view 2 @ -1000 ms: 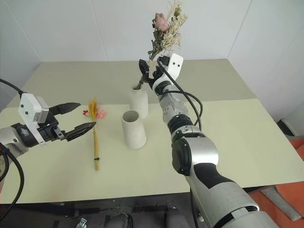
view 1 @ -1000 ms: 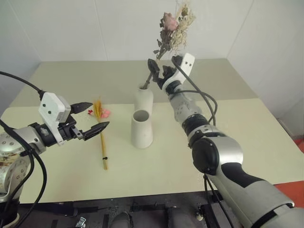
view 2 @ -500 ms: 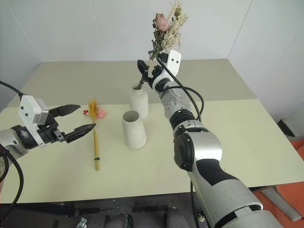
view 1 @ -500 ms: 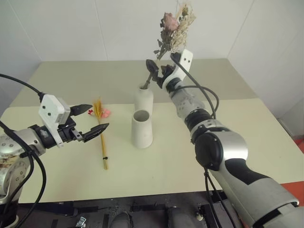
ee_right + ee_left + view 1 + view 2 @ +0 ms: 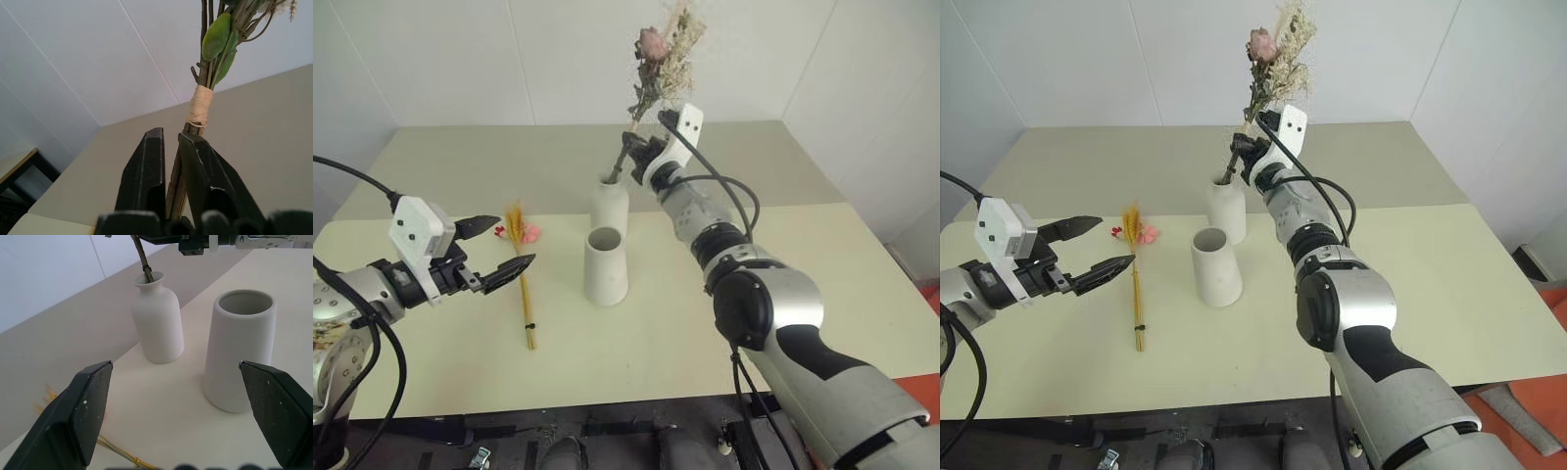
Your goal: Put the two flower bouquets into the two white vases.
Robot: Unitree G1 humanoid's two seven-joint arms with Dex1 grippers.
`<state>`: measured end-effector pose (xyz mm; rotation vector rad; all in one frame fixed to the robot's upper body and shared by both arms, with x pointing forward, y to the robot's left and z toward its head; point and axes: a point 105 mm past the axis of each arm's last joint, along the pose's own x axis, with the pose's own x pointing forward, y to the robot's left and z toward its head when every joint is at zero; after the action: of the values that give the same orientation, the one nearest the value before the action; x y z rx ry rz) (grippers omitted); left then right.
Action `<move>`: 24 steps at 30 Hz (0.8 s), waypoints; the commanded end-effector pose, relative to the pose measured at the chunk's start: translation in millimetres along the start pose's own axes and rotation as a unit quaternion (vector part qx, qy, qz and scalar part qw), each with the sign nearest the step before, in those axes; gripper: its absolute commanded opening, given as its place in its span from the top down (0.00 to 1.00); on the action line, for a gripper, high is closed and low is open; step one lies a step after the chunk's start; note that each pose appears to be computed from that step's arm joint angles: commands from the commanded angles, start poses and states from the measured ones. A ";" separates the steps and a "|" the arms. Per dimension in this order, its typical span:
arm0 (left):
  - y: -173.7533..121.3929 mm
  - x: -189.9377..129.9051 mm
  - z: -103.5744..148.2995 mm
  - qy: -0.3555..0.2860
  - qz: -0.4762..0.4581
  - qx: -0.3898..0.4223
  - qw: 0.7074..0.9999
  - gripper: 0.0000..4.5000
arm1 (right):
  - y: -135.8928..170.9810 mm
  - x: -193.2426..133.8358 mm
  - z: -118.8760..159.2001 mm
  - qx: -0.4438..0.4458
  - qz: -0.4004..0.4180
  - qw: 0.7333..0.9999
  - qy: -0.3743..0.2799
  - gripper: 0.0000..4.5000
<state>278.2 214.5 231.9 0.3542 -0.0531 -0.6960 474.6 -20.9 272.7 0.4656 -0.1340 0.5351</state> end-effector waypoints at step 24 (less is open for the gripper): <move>0.4 0.4 11.6 -0.013 -0.002 0.020 1.000 0.00 | 14.5 0.0 20.6 -0.160 0.053 0.985 -0.029 0.49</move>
<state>278.5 214.1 233.7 0.3563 -0.0589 -0.6980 466.6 -13.3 286.7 0.1903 -0.2540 0.6182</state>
